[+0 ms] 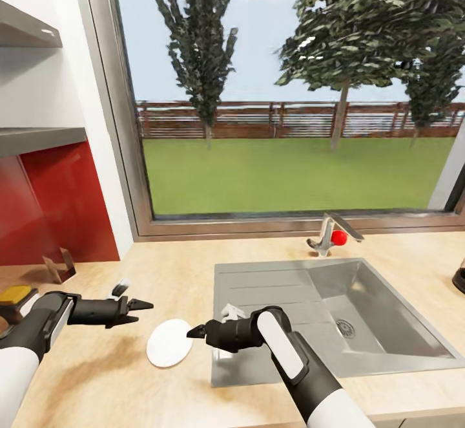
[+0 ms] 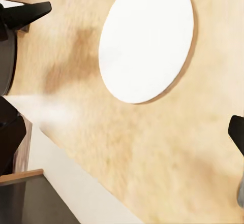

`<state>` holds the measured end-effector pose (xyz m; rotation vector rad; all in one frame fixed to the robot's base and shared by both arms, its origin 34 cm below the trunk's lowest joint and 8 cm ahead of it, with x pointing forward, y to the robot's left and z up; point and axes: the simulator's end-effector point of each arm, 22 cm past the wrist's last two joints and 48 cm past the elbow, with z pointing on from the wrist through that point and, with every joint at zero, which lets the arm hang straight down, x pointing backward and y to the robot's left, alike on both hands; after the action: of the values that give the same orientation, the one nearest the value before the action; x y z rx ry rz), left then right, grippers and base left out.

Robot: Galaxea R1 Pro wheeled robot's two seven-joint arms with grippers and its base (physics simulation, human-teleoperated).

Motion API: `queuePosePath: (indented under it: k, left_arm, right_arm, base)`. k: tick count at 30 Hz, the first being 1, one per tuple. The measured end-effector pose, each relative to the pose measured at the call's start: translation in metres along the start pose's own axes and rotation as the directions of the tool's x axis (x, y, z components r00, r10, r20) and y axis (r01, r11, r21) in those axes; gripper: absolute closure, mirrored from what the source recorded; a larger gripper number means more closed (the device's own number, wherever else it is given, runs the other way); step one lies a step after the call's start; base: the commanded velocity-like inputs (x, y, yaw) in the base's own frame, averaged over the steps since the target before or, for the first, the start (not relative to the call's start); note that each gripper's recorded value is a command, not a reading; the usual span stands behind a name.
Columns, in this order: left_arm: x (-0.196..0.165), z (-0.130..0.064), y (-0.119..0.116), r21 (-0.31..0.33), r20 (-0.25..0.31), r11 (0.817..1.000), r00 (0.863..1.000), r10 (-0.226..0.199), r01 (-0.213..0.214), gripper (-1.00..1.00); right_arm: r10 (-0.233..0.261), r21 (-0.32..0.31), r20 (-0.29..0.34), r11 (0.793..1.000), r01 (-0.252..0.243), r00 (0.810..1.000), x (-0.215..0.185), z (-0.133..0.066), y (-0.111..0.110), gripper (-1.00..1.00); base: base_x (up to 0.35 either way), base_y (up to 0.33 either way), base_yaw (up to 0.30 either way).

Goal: Set up a coffee station on the kitchen countertop: keep the coffee maker on the countertop, move the bottle of coffee from the kitchen shelf to the counter next to the coffee maker, place a paper coffee filter on top of the coffee maker, put the saucer next to the coffee maker with the coffee cup on the saucer, and place the electric kettle next to the coffee maker.

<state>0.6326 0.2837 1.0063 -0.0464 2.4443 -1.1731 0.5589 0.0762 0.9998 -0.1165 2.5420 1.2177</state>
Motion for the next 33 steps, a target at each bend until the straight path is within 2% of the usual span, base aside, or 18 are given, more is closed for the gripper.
queuePosePath:
  k: [6, 8, 12, 23, 30, 33]
  left_arm:
    - [0.011, 0.004, 0.005, -0.003, -0.014, 1.000, 1.000, -0.014, 0.014, -1.00]
    - [0.027, 0.014, 0.009, 0.003, -0.033, 1.000, 0.999, -0.023, 0.023, -1.00]
    - [0.034, 0.019, 0.009, 0.008, -0.042, 1.000, 0.999, -0.029, 0.029, -1.00]
    - [0.044, 0.022, 0.012, 0.010, -0.050, 0.999, 0.998, -0.031, 0.031, -1.00]
    - [0.042, 0.023, 0.016, 0.011, -0.021, 0.999, 0.999, 0.033, -0.033, -1.00]
    - [0.044, 0.023, 0.017, 0.011, -0.018, 0.999, 0.999, 0.039, -0.039, -1.00]
  right_arm:
    - [0.001, 0.000, -0.001, 1.000, -0.001, 1.000, 0.000, 0.000, 0.000, -1.00]
    - [0.022, 0.006, -0.021, 1.000, -0.022, 1.000, 0.008, 0.005, -0.007, -1.00]
    - [0.029, 0.008, -0.028, 1.000, -0.029, 0.999, 0.010, 0.006, -0.009, -1.00]
    - [-0.015, 0.012, -0.069, 1.000, 0.016, 0.998, 0.026, 0.014, -0.002, -1.00]
    - [-0.011, -0.116, -0.086, 0.993, 0.001, 0.996, 0.033, 0.016, 0.025, -1.00]
    - [0.006, -0.129, -0.102, 0.991, -0.020, 0.995, 0.039, 0.019, 0.023, -1.00]
  base:
    - [0.007, 0.004, 0.000]
    - [0.000, 0.000, 0.000]
    - [0.000, 0.000, 0.000]
    - [0.000, 0.000, 0.000]
    - [0.000, 0.000, 0.000]
    - [0.000, 0.000, 0.000]
